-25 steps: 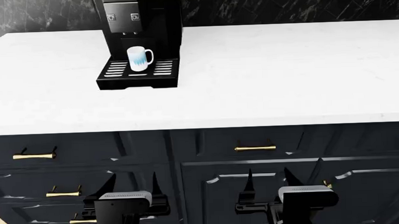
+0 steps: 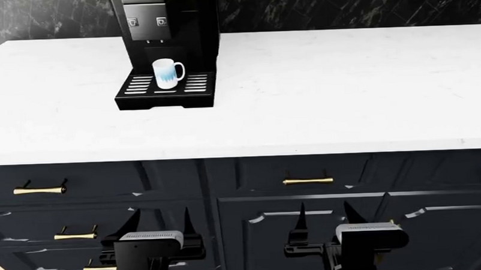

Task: Press the button on the coffee machine to serve coffee.

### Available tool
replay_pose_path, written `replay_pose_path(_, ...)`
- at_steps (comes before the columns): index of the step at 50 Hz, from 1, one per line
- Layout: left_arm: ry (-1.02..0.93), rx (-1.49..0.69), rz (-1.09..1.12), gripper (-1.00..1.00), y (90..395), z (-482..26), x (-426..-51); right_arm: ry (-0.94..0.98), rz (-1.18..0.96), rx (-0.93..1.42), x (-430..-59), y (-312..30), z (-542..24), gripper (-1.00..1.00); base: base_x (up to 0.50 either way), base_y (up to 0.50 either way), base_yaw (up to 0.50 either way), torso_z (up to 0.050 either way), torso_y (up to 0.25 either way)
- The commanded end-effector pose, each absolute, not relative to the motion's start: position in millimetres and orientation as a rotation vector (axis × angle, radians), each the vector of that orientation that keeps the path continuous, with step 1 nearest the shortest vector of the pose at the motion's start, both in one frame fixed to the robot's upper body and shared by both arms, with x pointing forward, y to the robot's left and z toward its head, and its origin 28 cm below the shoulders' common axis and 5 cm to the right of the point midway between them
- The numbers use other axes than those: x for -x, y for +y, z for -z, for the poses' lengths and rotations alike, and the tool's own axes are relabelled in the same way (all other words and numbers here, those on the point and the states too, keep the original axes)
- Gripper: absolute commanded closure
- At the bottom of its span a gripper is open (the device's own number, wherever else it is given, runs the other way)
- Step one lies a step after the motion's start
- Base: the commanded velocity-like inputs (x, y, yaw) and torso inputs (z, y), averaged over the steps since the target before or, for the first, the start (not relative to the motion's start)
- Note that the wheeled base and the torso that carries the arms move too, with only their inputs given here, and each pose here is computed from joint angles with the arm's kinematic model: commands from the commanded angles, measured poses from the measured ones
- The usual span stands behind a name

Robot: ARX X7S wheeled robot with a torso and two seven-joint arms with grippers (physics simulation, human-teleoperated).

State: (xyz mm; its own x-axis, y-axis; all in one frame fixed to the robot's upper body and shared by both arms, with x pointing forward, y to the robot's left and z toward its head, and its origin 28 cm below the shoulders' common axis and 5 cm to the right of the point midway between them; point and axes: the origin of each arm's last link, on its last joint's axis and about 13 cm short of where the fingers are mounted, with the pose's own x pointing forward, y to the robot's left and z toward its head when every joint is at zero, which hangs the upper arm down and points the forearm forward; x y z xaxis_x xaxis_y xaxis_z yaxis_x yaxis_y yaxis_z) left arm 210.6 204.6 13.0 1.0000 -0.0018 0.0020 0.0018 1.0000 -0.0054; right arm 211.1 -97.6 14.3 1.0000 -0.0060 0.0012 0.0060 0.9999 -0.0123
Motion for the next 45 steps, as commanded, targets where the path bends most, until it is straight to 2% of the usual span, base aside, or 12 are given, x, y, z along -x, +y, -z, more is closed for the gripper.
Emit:
replay_pose_path(1, -0.001, 0.003, 0.002, -1.0, 205.4, -13.0, -210.5, -0.002, 0.001, 0.018, -211.3, -96.8, -14.3, -1.0, 0.0, 0.5, 0.0, 0.0, 0.0)
replay_pose_path(30, 0.001, 0.001, 0.01, -1.0, 205.4, -13.0, -210.5, -0.008, 0.006, 0.026, -211.2, -96.6, -14.2, -1.0, 0.07, 0.5, 0.0, 0.0, 0.0)
replay_pose_path(45, 0.011, -0.011, 0.005, -1.0, 205.5, -13.1, -210.4, -0.006, 0.011, 0.031, -211.3, -96.7, -14.3, -1.0, 0.0, 0.04, 0.0, 0.0, 0.0)
